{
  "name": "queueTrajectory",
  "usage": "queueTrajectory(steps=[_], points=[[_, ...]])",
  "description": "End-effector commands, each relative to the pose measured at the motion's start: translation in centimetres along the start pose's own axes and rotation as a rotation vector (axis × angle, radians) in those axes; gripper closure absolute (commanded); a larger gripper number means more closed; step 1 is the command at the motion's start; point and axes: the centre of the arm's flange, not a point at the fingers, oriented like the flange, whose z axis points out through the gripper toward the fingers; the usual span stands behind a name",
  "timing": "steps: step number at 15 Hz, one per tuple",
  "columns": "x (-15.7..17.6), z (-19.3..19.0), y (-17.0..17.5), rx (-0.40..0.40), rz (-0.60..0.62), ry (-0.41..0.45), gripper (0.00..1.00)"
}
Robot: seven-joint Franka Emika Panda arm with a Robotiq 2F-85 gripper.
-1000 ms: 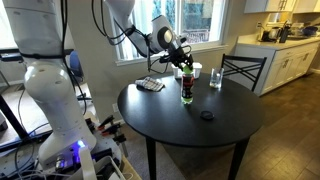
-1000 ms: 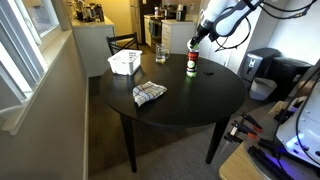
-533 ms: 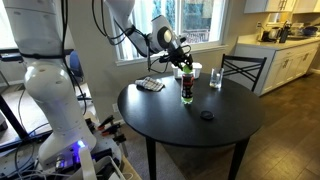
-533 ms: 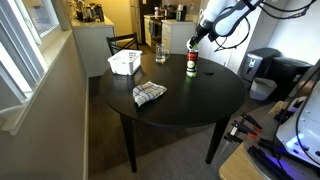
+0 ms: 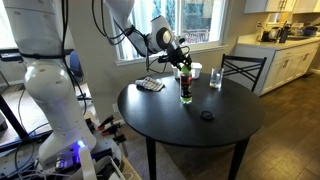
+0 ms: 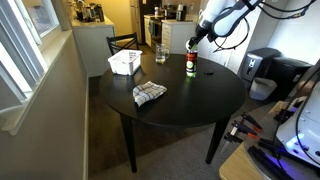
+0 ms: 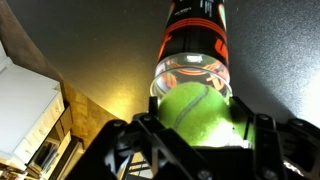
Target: Pick up the tennis ball and put it inside the tennis ball saver on the table
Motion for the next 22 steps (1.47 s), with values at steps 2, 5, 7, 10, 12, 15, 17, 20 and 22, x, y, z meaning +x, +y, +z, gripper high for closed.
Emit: queueTrajectory(steps=[2,5,7,10,12,15,17,20,22], points=[[-0.6,-0.9,-0.1,0.013,0.037,0.002,0.0],[-0.5,-1.0,-0.2,0.018,0.045,0.002,0.0],[-0.5,-1.1,-0.5,0.019,0.043,0.004,0.0],[-0.4,-1.2,-0.7,0.022,0.038,0.008,0.0],[-0.4,-1.5,-0.9,0.023,0.035,0.012,0.0],[-0.4,-1.8,-0.9,0.021,0.036,0.018,0.0],[0.4,-0.5,-0.7,0.015,0.017,0.01,0.0],[0.4,-0.7,-0.7,0.015,0.017,0.011,0.0],[0.4,-0.7,-0.7,0.015,0.017,0.011,0.0]])
